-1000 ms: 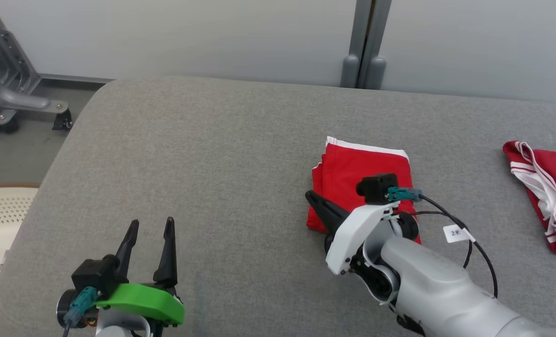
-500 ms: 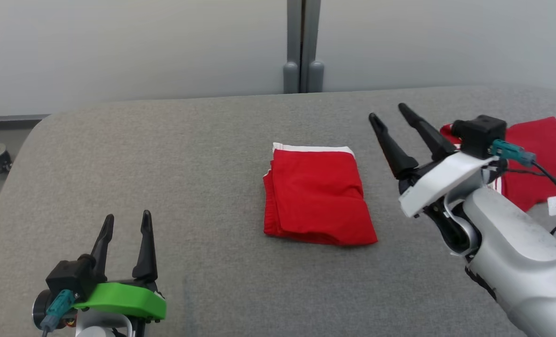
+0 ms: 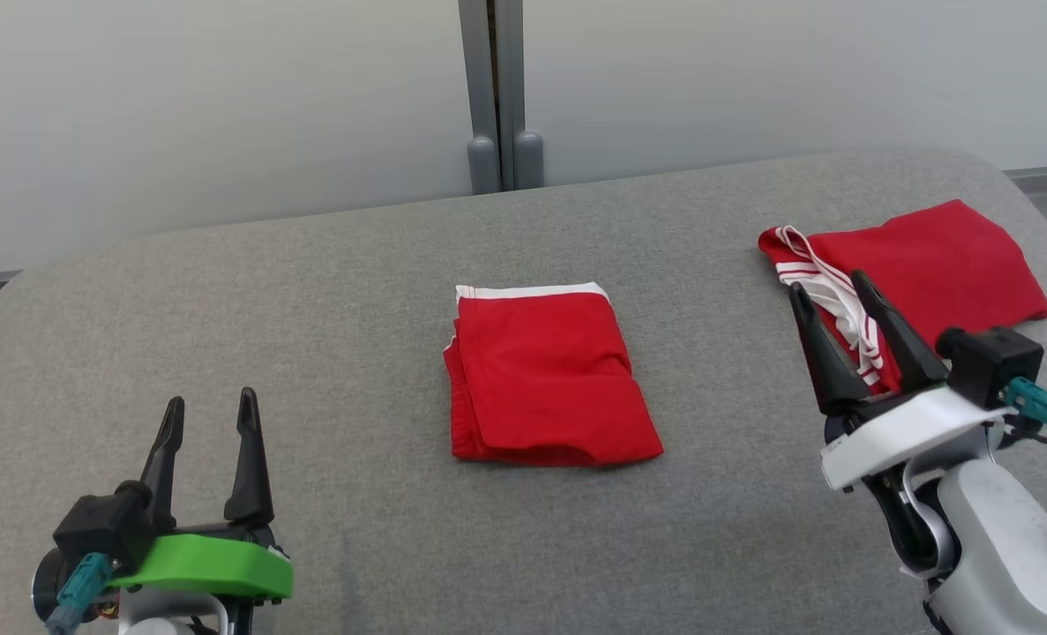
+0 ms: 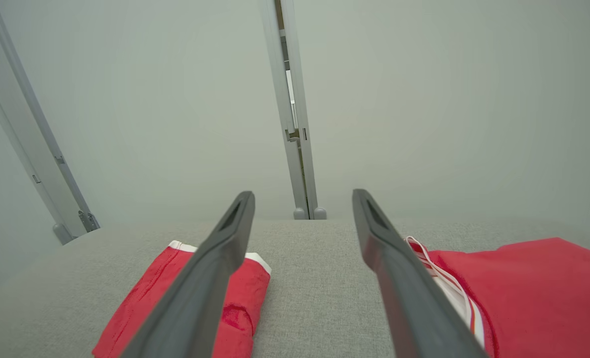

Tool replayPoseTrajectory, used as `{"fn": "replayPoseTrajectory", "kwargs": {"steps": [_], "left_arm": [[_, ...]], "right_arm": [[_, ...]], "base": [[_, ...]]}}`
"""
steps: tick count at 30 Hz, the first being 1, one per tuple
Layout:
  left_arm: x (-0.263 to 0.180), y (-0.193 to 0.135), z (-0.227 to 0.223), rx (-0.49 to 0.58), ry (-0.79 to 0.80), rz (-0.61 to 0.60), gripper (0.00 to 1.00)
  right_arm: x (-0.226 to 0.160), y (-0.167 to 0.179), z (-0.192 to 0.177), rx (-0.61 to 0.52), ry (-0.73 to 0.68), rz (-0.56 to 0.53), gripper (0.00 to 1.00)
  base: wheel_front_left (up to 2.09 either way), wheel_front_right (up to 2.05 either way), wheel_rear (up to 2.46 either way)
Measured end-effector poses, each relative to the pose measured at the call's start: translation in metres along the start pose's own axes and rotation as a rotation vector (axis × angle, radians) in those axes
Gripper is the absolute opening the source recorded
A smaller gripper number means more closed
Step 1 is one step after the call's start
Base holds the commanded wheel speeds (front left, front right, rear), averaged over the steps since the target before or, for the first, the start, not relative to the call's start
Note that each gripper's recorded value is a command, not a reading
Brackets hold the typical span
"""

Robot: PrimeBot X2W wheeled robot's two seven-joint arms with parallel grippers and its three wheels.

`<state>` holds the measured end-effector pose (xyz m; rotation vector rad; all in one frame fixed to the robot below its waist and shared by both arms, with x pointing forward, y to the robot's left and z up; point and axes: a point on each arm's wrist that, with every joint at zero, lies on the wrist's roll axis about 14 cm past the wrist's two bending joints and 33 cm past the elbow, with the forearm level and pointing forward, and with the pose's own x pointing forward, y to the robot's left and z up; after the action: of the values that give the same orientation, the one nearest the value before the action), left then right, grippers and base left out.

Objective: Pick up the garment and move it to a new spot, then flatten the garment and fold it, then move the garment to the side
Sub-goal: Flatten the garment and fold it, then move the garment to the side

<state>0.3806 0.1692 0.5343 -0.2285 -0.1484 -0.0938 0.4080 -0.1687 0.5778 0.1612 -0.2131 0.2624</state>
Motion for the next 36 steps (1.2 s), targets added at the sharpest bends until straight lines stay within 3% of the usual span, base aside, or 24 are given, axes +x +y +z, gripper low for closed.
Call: {"fn": "replayPoseTrajectory", "kwargs": {"steps": [9,26,30,36], "left_arm": [[-0.010,0.000,-0.001,0.004,0.000,-0.004,1.00],[-0.019,0.010,-0.005,0.014,0.010,0.026,1.00],[-0.021,0.014,-0.002,0.016,0.003,0.040,1.00],[-0.027,0.019,-0.007,0.006,0.015,0.065,1.00]], "right_arm": [[-0.031,-0.012,-0.017,0.008,0.025,-0.094,1.00],[-0.028,0.001,-0.032,0.024,0.059,-0.076,1.00],[-0.028,0.013,-0.060,0.046,0.163,-0.040,1.00],[0.004,0.033,-0.080,0.099,0.274,0.021,1.00]], "base": [[0.00,0.00,0.00],[0.00,0.00,0.00],[0.00,0.00,0.00],[0.00,0.00,0.00]]}}
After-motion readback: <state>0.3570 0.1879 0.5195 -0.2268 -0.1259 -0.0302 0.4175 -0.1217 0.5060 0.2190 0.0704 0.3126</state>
